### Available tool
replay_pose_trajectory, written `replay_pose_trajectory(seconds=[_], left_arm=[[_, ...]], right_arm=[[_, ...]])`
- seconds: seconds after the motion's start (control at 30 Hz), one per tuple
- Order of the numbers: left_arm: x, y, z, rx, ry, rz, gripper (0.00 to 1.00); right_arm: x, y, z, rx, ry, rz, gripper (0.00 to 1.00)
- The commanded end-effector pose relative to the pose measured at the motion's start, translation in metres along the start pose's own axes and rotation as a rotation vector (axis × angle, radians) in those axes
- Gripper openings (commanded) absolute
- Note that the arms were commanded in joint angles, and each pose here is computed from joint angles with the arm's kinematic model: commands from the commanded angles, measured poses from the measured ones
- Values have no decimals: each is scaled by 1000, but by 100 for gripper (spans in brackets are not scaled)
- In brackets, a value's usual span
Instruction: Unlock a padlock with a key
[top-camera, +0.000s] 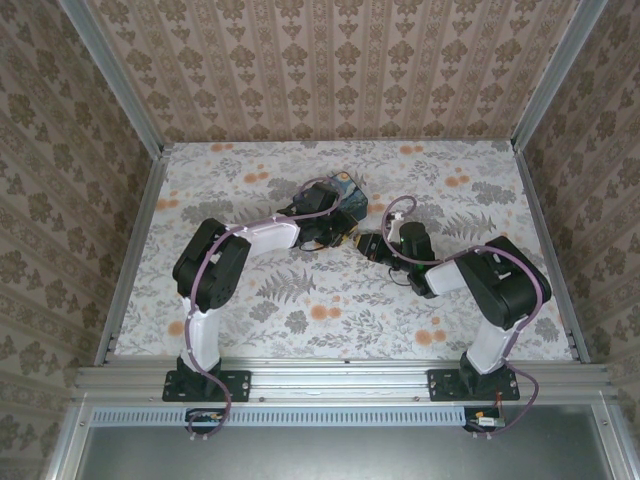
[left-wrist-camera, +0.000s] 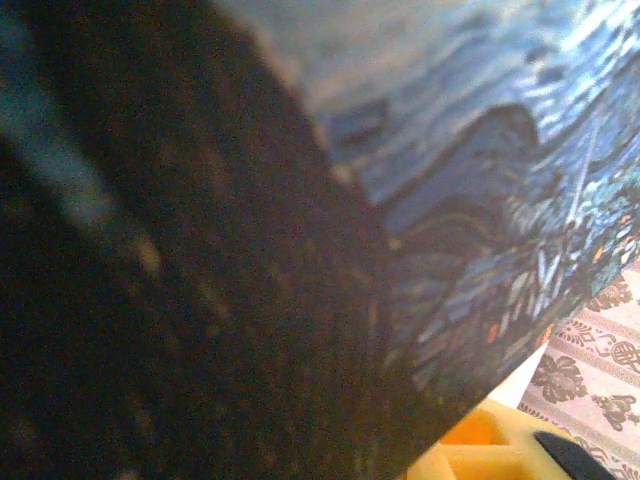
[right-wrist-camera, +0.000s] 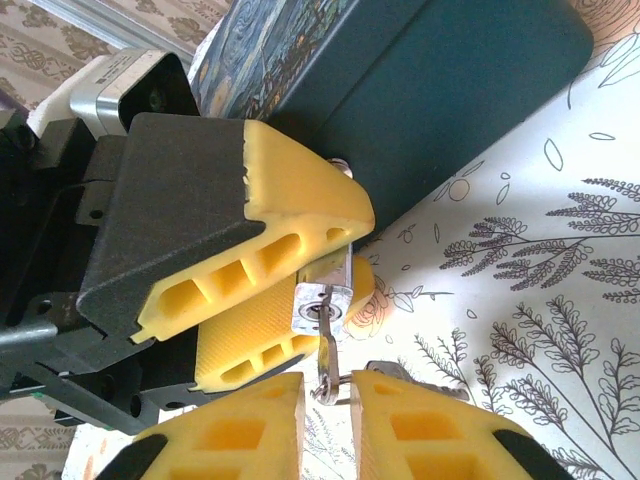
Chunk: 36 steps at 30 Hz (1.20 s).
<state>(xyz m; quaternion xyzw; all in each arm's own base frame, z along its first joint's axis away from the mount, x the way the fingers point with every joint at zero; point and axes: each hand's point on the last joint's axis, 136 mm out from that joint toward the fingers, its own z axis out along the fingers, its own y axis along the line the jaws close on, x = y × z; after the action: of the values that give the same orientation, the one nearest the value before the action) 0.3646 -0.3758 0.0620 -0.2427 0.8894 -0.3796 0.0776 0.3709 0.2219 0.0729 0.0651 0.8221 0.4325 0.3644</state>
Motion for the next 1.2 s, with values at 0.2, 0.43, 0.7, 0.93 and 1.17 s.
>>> replay_pose_trajectory(seconds=[0.2,0.43,0.7,0.93,1.17], left_arm=[[47,84,17,-241,213,-238,0],[49,84,18,-243,216,-238,0],[51,81,18,-237,221,-231,0],[55,82,18,-241,228,-227,0],[68,81,22,-254,248,-208,0]], right_arm=[[-2,11,9,-61,-10,8,17],[-6,15,10,-76,-25,15,14],[-4,6,14,-47,-26,16,12],[-6,3,19,-36,-29,-13,1],[-14,0,23,5,-42,-17,0]])
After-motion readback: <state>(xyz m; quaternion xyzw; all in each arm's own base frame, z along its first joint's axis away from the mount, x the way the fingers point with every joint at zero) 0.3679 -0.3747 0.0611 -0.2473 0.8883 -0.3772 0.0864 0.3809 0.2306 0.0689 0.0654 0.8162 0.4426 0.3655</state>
